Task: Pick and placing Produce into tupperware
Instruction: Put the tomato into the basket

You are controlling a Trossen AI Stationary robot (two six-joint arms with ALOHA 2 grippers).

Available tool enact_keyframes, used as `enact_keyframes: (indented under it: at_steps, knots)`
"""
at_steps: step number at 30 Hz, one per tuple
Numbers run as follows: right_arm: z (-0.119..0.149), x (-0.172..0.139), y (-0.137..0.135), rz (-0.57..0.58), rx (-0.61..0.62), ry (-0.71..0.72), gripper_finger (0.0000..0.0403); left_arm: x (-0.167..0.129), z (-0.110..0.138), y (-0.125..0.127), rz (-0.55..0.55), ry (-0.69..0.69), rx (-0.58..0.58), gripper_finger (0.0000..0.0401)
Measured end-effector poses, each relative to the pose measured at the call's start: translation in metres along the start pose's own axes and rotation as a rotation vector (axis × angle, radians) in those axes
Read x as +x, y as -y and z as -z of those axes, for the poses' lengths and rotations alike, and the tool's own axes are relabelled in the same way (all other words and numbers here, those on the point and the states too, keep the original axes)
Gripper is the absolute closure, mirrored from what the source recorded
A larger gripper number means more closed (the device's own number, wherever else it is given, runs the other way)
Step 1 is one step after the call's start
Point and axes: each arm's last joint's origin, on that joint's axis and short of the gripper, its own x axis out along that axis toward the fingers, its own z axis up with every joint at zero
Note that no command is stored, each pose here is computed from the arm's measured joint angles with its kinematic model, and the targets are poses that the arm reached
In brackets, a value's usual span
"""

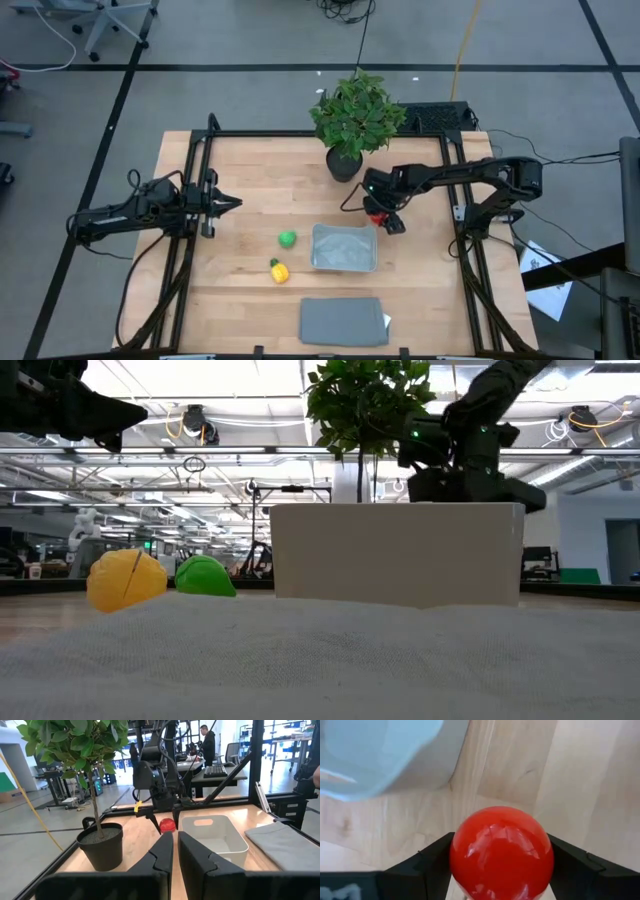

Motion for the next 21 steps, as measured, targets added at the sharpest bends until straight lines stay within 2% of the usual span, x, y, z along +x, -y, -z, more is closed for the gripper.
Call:
enact_keyframes:
  at_steps: [12, 21]
  knots:
    - [-0.022, -0.025, 0.002, 0.007, -0.003, 0.015, 0.0148, 0.0, 0.0, 0.0, 0.0, 0.0, -0.007, 0.0368]
    - [-0.036, -0.035, -0.007, 0.002, -0.048, 0.03, 0.0147, 0.0, 0.0, 0.0, 0.0, 0.001, -0.018, 0.0368]
